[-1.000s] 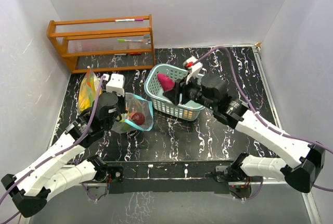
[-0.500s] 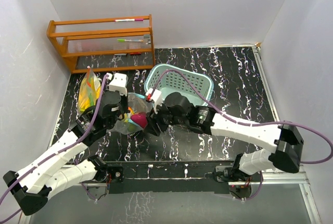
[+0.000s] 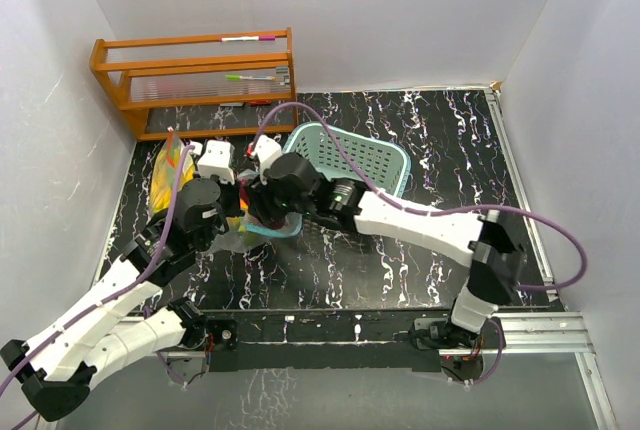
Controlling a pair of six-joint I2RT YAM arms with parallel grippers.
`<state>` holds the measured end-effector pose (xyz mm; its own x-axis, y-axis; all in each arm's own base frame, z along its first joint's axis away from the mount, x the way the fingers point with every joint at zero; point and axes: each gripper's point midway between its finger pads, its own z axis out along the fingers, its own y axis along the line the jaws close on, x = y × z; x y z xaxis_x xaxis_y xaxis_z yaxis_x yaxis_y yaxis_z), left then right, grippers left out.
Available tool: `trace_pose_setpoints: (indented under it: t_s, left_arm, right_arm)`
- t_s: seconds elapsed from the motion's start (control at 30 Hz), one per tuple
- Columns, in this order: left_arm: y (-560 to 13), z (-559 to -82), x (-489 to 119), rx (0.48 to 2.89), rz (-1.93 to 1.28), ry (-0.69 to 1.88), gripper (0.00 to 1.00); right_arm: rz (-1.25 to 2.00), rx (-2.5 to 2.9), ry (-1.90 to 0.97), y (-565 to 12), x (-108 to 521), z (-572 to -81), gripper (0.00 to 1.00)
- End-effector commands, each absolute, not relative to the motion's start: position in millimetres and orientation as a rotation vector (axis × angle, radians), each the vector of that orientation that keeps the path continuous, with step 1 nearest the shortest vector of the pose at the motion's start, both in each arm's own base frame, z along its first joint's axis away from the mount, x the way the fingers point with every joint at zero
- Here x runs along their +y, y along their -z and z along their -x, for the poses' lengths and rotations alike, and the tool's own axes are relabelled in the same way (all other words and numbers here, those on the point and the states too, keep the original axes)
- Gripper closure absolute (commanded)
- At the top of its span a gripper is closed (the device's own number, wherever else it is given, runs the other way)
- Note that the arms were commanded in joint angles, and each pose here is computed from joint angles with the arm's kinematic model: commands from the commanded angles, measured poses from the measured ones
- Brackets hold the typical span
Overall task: Place the food in the zip-top bag and seal the zipper
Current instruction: Place the fake vegetable in the zipper food storage bag.
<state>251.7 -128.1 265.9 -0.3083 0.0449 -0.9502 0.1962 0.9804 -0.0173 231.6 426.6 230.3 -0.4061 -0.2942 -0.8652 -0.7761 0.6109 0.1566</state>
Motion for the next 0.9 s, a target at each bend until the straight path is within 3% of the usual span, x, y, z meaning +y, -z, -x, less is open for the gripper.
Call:
trace_pose_setpoints:
  t_s: [0.0, 0.17, 0.23, 0.53, 0.87]
  left_arm:
    - [-269.4, -246.2, -136.7, 1.876, -0.188, 0.222, 1.0]
    - [-267.8, -245.2, -135.2, 1.873, -0.186, 0.221, 1.0]
    - [-266.8, -245.4, -135.0, 1.873, -0.185, 0.218, 1.0]
    - [-263.6, -248.3, -129.9, 1.879, -0.183, 0.171, 1.0]
    - [-265.7, -247.6, -137.6, 1.881, -0.191, 0.215, 1.0]
  right_arm:
    - [0.774, 1.94, -0.725, -251.0, 456.7, -251.9, 0.6]
    - [0.759, 1.926, -0.754, -257.9, 453.7, -247.8, 0.23]
    - [0.741, 1.909, -0.766, -267.2, 445.3, -244.0, 0.04]
    - [0.625, 1.897, -0.733, -294.9, 380.3, -225.4, 0.02]
    - [0.21, 2.147, -0.411, -259.1, 268.7, -296.7, 0.02]
